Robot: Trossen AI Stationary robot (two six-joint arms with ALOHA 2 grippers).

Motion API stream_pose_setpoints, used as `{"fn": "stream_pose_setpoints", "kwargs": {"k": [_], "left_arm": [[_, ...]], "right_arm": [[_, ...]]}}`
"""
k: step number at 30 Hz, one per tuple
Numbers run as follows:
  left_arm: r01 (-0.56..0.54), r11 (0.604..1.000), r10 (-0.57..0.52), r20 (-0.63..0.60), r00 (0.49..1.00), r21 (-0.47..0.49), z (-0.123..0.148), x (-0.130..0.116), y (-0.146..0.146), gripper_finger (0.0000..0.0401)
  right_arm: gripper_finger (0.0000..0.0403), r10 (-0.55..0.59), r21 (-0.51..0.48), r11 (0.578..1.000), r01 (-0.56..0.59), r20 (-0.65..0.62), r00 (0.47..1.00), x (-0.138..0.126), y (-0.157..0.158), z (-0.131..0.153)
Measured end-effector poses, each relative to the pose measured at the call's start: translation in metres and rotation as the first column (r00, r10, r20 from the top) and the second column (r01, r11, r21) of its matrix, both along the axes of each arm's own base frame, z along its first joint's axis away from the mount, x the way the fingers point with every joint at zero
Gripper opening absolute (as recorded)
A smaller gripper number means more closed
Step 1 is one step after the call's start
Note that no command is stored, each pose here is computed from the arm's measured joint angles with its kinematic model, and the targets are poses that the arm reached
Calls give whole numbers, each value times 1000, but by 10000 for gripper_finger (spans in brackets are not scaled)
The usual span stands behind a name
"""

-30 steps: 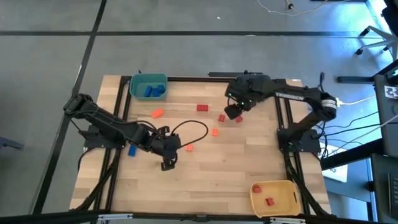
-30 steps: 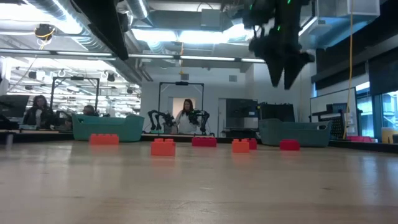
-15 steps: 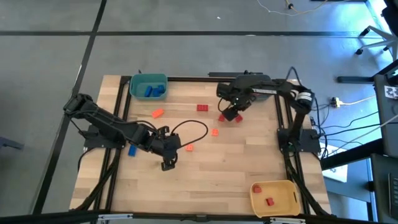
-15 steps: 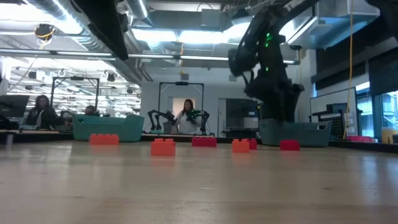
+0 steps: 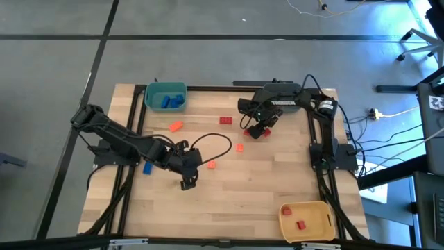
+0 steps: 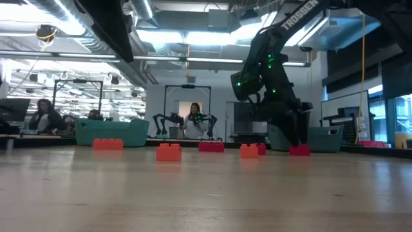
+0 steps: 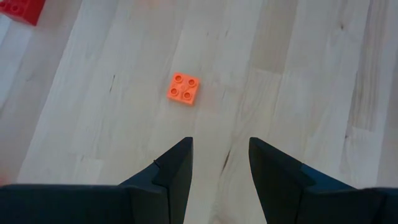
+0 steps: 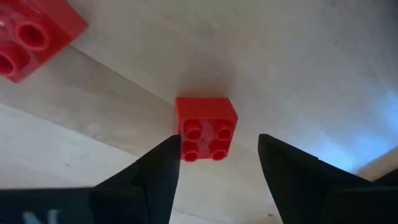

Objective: Sort & place blocks by color
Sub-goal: Put the red game piece into the yellow bin

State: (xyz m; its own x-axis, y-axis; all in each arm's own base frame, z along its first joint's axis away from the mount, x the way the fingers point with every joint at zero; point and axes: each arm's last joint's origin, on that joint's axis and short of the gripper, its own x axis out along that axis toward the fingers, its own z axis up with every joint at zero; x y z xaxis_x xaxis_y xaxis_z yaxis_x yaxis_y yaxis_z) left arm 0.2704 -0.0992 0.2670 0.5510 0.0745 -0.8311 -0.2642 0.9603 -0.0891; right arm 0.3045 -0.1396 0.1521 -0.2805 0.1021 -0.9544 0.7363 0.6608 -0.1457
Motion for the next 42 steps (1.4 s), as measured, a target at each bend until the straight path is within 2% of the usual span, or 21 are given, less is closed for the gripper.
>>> {"fn": "stream_pose_setpoints", "kwargs": {"k": [5,16,22,29,35,42], "left_arm": [[1,1000,-1,1,1000,4,0,0,0,149],[2,1000,-2,0,1000,4,0,0,0,149],[2,1000,-2,1,1000,4,0,0,0,149],[1,1000,-1,1,1000,4,0,0,0,149],[2,1000,-2,1,1000,4,0,0,0,149],[5,1000,-5,0,1000,6,0,0,0,149]], "right_arm": [[218,19,-11,1000,-19,40,999,4,-2,-3],[218,-12,16,1000,11,75,997,3,-8,-4],[218,-10,65,998,13,-49,999,-8,-3,0],[218,-5,65,998,9,-58,998,-9,-2,0],[218,29,159,987,1,-189,982,-21,5,7],[218,141,201,973,-110,-146,979,-17,11,5]]}}
